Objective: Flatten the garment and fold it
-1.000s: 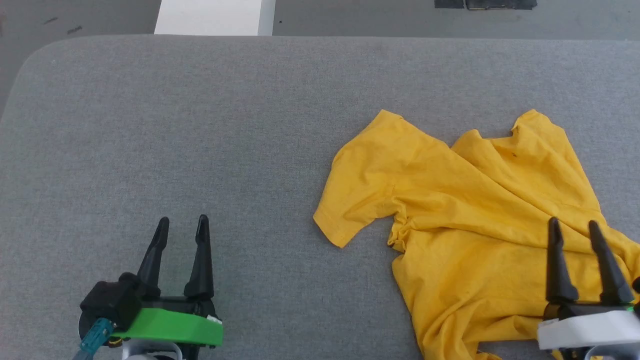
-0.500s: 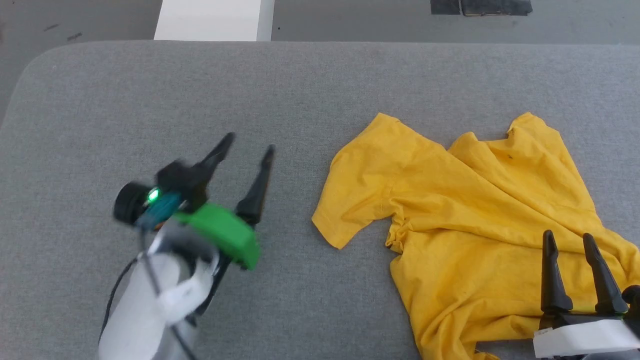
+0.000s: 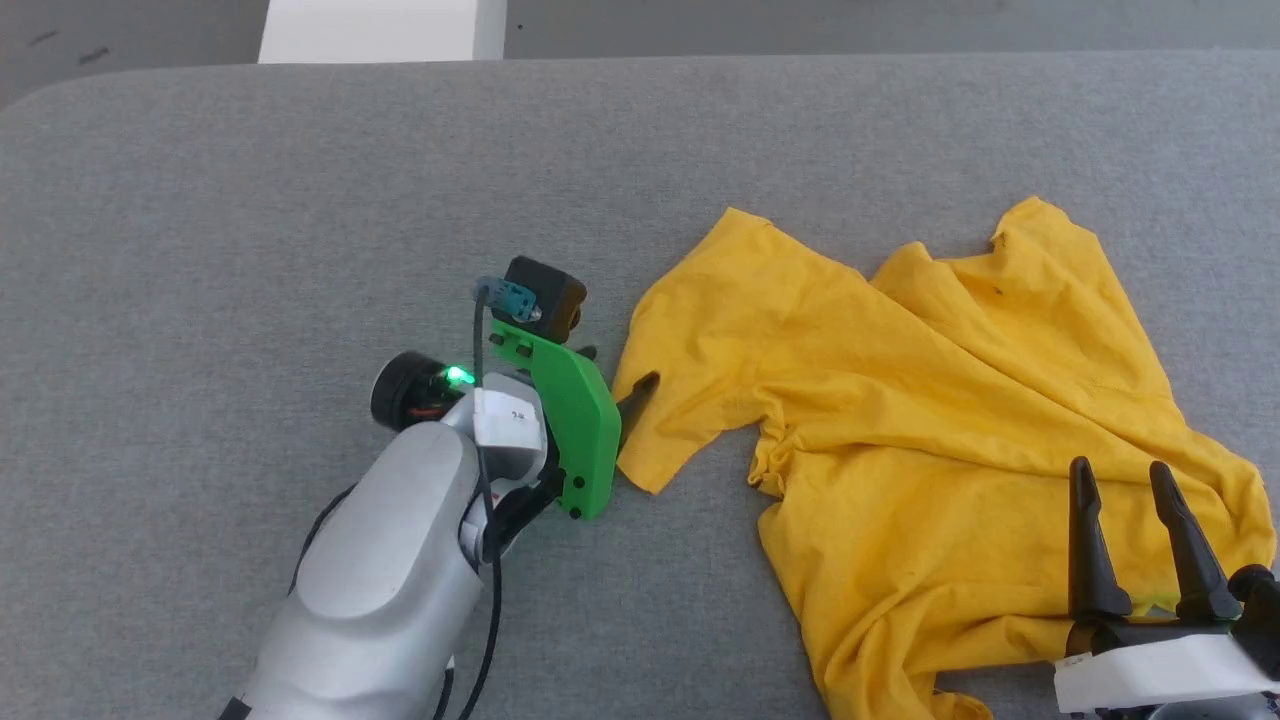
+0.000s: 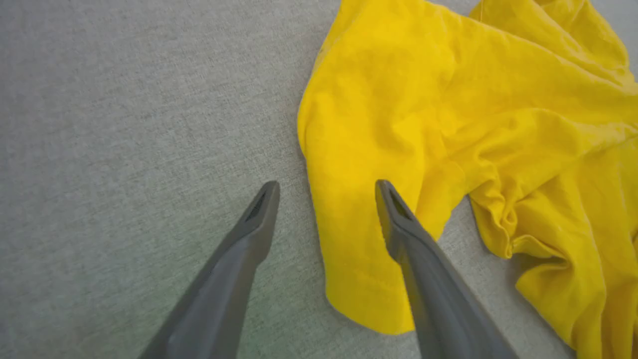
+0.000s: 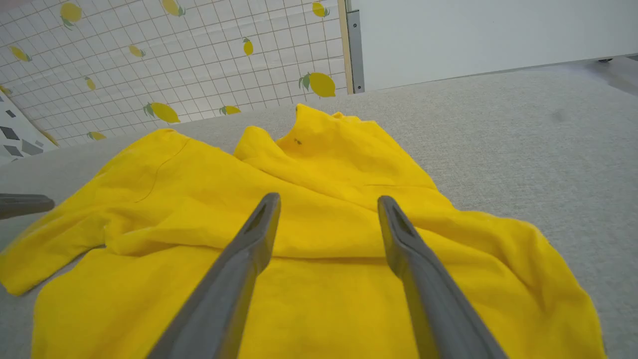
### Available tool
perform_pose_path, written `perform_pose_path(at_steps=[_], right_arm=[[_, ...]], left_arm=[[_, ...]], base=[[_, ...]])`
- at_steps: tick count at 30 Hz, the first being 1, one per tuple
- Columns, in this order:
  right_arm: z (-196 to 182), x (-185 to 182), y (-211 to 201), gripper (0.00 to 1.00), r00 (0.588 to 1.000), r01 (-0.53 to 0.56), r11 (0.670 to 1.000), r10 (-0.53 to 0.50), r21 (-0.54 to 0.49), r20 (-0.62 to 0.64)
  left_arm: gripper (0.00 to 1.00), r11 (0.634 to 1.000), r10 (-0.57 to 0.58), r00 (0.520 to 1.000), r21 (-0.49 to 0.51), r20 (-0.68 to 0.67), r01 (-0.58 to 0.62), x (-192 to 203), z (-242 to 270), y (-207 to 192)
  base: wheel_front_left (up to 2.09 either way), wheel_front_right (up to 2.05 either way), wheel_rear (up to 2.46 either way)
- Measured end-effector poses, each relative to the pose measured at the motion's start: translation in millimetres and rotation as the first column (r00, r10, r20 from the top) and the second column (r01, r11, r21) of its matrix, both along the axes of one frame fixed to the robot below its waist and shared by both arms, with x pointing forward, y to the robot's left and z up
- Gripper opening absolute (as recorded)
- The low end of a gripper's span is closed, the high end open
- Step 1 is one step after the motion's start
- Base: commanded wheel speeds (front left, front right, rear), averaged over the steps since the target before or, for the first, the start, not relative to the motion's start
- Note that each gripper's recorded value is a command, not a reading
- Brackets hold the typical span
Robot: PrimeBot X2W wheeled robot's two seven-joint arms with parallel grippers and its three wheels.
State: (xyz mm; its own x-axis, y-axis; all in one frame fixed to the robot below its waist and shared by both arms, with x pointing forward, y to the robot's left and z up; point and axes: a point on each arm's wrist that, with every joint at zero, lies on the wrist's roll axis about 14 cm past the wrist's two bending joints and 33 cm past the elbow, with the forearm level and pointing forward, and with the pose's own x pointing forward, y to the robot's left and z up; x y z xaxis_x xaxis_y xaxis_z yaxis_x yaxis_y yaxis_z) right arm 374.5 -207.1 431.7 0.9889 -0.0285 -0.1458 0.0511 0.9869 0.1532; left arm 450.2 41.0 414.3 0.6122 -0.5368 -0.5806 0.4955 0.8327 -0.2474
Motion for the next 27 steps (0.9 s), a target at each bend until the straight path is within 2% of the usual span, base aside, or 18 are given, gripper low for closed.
perform_pose_path(at_steps=[3, 8, 9, 10, 11, 16, 19, 23, 26, 27], right_arm=[[-1.8, -2.0, -3.9, 1.0, 1.0, 0.012, 1.0, -0.012, -0.004, -0.008], [-2.7, -5.8, -10.1, 1.0, 0.999, 0.031, 0.999, -0.031, -0.01, -0.014], [-2.4, -6.4, -10.9, 1.0, 0.999, 0.034, 0.999, -0.034, -0.011, -0.014], [-1.8, -6.8, -11.4, 1.0, 0.999, 0.035, 0.999, -0.036, -0.011, -0.012], [-1.1, -7.1, -11.6, 1.0, 0.999, 0.036, 0.999, -0.036, -0.012, -0.01], [2.7, -6.6, -12.8, 1.0, 0.999, 0.039, 0.999, -0.039, -0.013, 0.002], [6.2, -6.5, -13.9, 1.0, 0.999, 0.041, 0.999, -0.041, -0.014, 0.013], [6.4, -7.5, -12.8, 1.0, 0.999, 0.036, 0.999, -0.035, -0.014, 0.012], [5.4, -7.1, -11.2, 1.0, 1.0, 0.029, 0.999, -0.029, -0.013, 0.005], [4.9, -6.5, -10.7, 1.0, 1.0, 0.026, 1.0, -0.026, -0.014, 0.003]], left_arm=[[1.0, 1.0, -0.007, 0.998, 0.02, -0.067, 0.008, -5.1, -19.3, -2.2], [1.0, 0.999, -0.006, 0.996, 0.045, -0.088, 0.01, -2.2, -31.4, -4.2], [0.79, 0.999, -0.008, 0.996, 0.049, -0.085, 0.013, -2.2, -33.1, -5.1], [0.49, 0.999, -0.008, 0.997, 0.048, -0.078, 0.012, -2.0, -33.5, -5.9], [0.0, 0.999, -0.004, 0.997, 0.042, -0.071, 0.007, -1.7, -33.0, -6.5], [0.0, 1.0, 0.024, 1.0, 0.002, 0.004, -0.024, 3.7, -19.9, -3.7], [0.0, 0.997, 0.07, 0.993, -0.018, 0.096, -0.069, 14.4, -1.1, 14.9], [0.0, 0.973, 0.216, 0.96, 0.043, 0.177, -0.226, 22.1, 9.6, 87.4], [0.0, 0.916, 0.342, 0.923, 0.157, 0.176, -0.369, 6.8, -2.7, 158.8], [0.32, 0.891, 0.379, 0.91, 0.198, 0.166, -0.407, -2.0, -9.0, 179.3]], base=[[0.0, 0.0, 0.0], [0.0, 0.0, 0.0], [0.0, 0.0, 0.0], [0.0, 0.0, 0.0], [0.0, 0.0, 0.0], [0.0, 0.0, 0.0], [0.0, 0.0, 0.0], [0.0, 0.0, 0.0], [0.0, 0.0, 0.0], [0.0, 0.0, 0.0]])
